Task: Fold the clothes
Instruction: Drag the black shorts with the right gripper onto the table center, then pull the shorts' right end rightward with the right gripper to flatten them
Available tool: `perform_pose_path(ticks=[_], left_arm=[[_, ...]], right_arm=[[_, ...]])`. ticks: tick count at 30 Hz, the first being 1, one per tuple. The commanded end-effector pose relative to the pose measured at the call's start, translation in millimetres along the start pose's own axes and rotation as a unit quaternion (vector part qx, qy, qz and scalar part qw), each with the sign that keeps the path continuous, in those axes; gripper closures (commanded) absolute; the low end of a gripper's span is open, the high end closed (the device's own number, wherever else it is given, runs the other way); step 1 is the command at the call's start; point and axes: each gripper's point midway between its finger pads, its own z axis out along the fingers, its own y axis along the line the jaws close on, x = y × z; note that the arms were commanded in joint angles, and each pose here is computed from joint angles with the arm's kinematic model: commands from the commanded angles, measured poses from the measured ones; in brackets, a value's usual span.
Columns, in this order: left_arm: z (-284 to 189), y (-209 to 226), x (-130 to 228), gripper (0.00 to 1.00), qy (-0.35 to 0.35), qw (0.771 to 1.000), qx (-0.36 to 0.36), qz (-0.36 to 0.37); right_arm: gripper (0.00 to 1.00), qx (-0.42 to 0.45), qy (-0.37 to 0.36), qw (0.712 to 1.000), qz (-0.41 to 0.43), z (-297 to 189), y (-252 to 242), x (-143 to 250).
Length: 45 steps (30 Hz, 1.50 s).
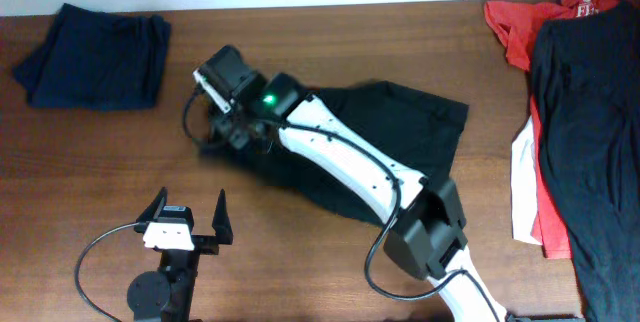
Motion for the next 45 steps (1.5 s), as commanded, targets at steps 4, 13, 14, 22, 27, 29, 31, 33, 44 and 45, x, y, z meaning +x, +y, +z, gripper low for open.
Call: perform_pose_path(ticks=[4, 13, 14, 22, 27, 29, 31, 33, 44, 45], left_arm=[[0.2, -0.7, 2.2, 0.01, 0.002, 1.0, 0.001, -0.005], [0.2, -0.7, 2.2, 0.01, 0.002, 1.0, 0.001, -0.005], [0.2, -0.7, 2.2, 0.01, 0.002, 1.0, 0.001, -0.005], [0.2, -0.7, 2.2, 0.01, 0.002, 1.0, 0.001, -0.005], [0.2, -0.7, 2.2, 0.01, 0.002, 1.0, 0.001, -0.005], [0.2, -0.7, 2.2, 0.01, 0.002, 1.0, 0.001, -0.005], [0.2, -0.7, 2.2, 0.01, 0.002, 1.0, 0.001, -0.005], [0.2, -0.7, 2.2, 0.01, 0.002, 1.0, 0.001, -0.005], [0.2, -0.7, 2.2, 0.01, 0.002, 1.0, 0.001, -0.005], [0.2, -0.7, 2.2, 0.01, 0.002, 1.0, 0.001, -0.005]], right_arm=[[0.5, 0.09, -0.002, 0.989, 0.115, -94.6, -76.7, 2.0], [0.01, 0.226, 0.161, 0.85, 0.448, -203.1, -288.6, 182.5], [0.01, 0.213, 0.18, 0.828, 0.486, -198.7, -301.2, 206.2], [0.01, 0.121, 0.257, 0.779, 0.56, -102.9, -290.1, 304.6], [0.01, 0.087, 0.267, 0.771, 0.571, -55.5, -265.4, 344.5], [0.01, 0.085, 0.26, 0.774, 0.571, -47.7, -265.0, 348.0], [0.0, 0.086, 0.256, 0.776, 0.57, -45.4, -265.7, 347.8], [0.12, 0.086, 0.249, 0.783, 0.563, -38.9, -263.8, 345.6], [0.88, 0.148, 0.167, 0.828, 0.514, -13.7, -294.5, 316.1], [0.91, 0.161, 0.154, 0.832, 0.508, -16.5, -305.1, 310.3]])
